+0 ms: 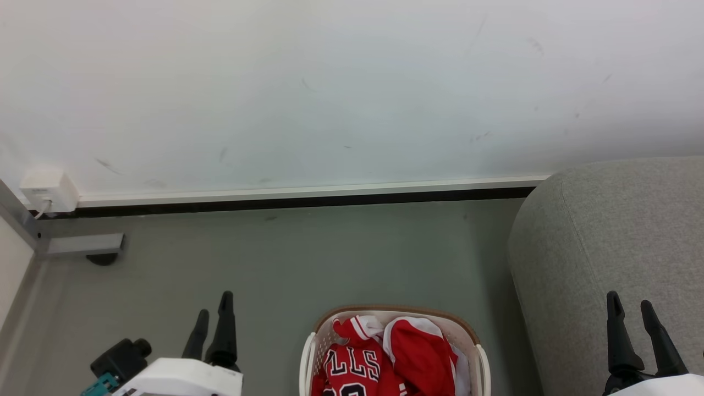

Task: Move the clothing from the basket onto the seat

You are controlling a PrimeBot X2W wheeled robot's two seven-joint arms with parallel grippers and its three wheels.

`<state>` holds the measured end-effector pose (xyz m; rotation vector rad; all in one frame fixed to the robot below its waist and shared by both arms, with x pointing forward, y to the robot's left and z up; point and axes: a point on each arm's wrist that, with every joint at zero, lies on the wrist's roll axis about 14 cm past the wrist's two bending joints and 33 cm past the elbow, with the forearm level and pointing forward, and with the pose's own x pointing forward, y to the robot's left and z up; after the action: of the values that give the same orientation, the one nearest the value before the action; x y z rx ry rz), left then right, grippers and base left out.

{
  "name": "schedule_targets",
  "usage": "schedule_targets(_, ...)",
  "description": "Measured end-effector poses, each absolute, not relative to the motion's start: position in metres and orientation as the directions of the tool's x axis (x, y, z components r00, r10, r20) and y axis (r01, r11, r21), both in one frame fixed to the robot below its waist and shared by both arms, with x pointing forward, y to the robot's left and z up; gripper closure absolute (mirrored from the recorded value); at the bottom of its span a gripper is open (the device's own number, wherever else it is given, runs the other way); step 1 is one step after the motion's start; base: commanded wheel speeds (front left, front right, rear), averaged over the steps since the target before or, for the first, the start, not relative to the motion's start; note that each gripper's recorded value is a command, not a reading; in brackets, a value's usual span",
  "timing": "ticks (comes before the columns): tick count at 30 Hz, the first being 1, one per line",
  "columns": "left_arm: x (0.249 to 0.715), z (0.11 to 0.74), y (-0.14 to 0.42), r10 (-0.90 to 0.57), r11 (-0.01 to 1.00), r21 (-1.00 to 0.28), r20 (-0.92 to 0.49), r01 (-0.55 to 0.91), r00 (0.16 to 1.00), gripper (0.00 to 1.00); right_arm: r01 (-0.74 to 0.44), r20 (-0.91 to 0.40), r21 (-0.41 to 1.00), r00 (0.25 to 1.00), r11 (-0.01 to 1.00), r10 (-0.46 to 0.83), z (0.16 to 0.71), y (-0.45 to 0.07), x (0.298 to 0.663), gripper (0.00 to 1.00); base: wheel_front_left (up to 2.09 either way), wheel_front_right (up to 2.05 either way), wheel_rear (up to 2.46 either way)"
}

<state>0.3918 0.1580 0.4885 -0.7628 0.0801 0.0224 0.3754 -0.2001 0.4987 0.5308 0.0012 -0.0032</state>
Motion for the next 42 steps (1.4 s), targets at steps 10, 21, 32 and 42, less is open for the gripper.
schedule_targets(10,0.392,0.49,0.152,-0.017,0.789,-0.613,-0.063,-0.025,0.998,0.0,-0.015,0.014,0.403,1.0,0.915,0.01,0.501,-0.198,0.374,0.0,0.0,0.0,0.0)
schedule_targets(21,0.393,0.49,0.149,-0.022,0.853,-0.522,-0.049,-0.007,0.999,0.0,-0.026,0.024,0.306,1.0,0.952,0.02,0.501,-0.197,0.373,0.0,0.0,0.0,0.0)
schedule_targets(32,0.393,0.493,0.144,-0.032,0.898,-0.439,-0.025,0.018,0.999,0.0,-0.03,0.03,0.22,0.999,0.975,0.024,0.499,-0.198,0.37,0.0,0.0,0.0,0.0)
schedule_targets(42,0.394,0.495,0.142,-0.04,0.93,-0.366,-0.007,0.035,0.999,0.0,-0.03,0.036,0.143,0.999,0.989,0.025,0.499,-0.201,0.368,0.0,0.0,0.0,0.0)
